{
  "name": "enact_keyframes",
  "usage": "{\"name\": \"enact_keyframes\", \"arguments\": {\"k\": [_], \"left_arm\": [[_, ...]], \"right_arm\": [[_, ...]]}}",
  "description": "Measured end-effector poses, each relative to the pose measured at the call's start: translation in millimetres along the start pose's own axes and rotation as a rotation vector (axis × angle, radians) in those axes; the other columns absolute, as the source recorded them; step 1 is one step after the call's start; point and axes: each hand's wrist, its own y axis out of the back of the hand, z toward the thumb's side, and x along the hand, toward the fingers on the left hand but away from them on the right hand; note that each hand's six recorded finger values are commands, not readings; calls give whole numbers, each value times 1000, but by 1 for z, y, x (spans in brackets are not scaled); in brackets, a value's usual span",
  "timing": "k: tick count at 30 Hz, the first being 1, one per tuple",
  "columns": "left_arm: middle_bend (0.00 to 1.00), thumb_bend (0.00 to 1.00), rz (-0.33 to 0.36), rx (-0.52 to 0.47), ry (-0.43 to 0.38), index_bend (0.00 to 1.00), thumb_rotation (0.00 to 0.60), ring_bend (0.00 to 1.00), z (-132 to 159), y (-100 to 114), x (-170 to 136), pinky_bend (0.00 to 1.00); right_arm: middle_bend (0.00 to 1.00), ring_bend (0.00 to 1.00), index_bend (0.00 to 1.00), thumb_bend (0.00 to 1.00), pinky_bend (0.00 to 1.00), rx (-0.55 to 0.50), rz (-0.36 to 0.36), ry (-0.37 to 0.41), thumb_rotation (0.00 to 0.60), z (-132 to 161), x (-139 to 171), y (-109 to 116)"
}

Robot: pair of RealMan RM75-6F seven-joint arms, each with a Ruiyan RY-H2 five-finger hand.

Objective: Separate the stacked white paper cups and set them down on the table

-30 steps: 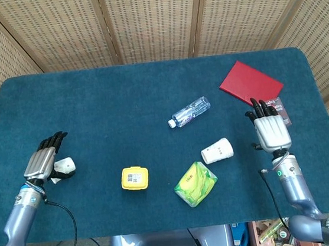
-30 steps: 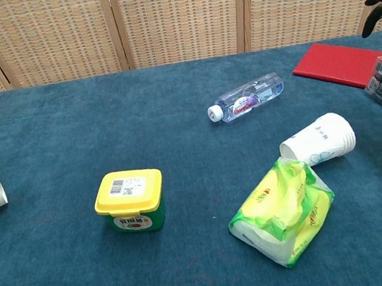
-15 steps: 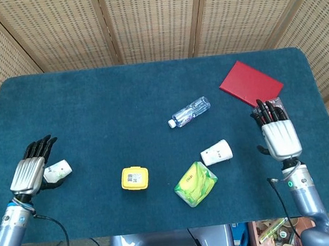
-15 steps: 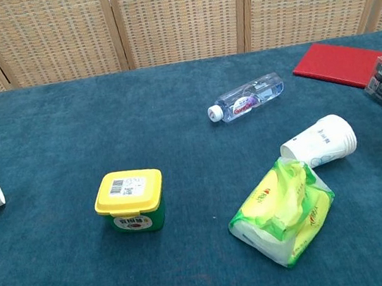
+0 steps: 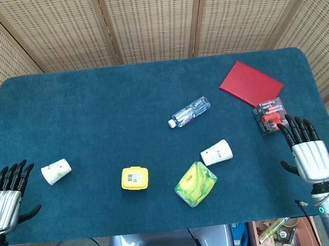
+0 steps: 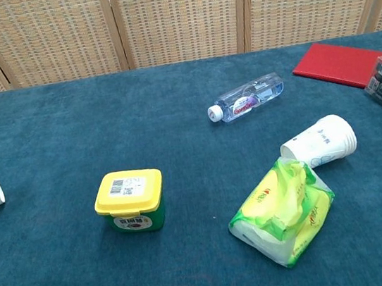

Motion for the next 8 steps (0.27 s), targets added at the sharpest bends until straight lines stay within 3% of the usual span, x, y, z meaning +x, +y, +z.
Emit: {"name": "enact_keyframes", "arguments": {"k": [8], "left_arm": [[0,187,28,19,22,0,600,0,-14,-6,-11,0]], "right_arm": [[0,0,143,96,134,-11,-8,-17,600,-16,20,-6]]}}
